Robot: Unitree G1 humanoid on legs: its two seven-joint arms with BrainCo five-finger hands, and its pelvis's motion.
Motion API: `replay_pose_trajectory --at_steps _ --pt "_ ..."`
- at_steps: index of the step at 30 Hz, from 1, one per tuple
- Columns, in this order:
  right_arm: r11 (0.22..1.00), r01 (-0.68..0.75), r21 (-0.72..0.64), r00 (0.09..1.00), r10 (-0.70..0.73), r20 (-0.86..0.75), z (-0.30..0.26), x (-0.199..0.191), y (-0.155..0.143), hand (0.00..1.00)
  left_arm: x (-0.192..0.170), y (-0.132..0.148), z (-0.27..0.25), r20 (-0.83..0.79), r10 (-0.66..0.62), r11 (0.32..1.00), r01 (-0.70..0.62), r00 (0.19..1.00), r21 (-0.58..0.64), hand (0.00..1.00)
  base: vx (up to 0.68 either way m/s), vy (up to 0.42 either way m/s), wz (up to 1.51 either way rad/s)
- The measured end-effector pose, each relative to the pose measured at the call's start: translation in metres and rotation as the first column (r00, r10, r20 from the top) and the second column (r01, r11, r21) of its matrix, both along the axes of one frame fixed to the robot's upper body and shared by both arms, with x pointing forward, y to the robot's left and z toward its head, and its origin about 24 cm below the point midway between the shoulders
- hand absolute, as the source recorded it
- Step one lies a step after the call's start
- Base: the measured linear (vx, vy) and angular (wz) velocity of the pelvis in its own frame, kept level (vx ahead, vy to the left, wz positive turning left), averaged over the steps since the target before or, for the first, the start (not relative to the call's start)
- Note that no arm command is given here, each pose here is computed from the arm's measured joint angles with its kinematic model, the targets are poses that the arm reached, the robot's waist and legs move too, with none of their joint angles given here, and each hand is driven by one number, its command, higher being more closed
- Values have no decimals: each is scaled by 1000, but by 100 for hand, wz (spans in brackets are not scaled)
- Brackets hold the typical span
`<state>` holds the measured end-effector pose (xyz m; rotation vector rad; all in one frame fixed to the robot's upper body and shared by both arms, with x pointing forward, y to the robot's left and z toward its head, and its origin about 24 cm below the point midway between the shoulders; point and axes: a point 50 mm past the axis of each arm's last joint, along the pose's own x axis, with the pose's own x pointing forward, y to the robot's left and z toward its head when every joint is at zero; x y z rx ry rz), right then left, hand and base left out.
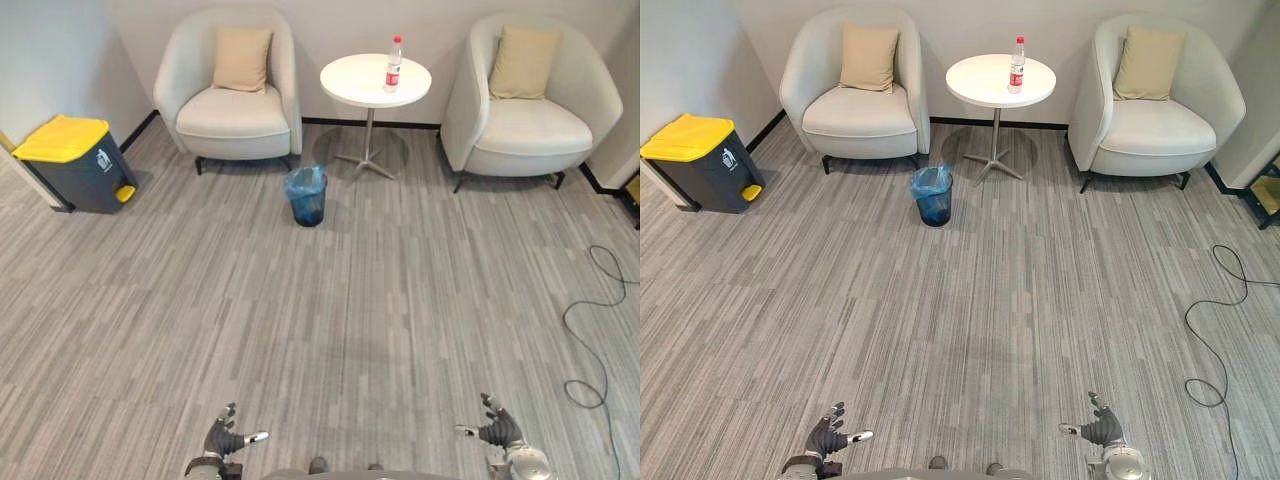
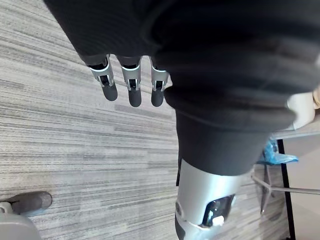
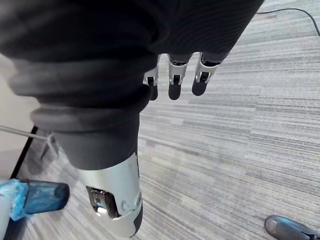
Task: Gather rubbish on tea table into small bin, then transfer packed bag to large trash can.
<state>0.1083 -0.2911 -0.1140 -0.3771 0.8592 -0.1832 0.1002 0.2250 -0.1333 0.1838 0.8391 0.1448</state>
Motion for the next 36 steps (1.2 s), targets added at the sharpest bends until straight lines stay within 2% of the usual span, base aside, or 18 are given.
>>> replay_pose_trajectory --at_steps 9,17,27,31,36 --pt "1000 22 -23 1000 -21 11 6 0 -12 0 5 7 5 28 8 1000 -8 1000 9 0 4 -1 -2" --pt "996 90 19 991 -91 95 12 15 -13 0 6 12 6 39 52 999 -52 998 11 0 9 -10 -15" --pt "975 188 115 959 -208 194 15 44 2 0 37 8 24 179 77 997 -76 981 -11 0 51 10 -25" --pt "977 162 137 965 -186 187 13 51 13 0 47 18 31 201 57 997 -65 978 32 0 220 12 -18" --pt "981 152 122 965 -174 197 18 57 8 0 70 16 42 265 54 997 -65 963 30 0 529 -71 29"
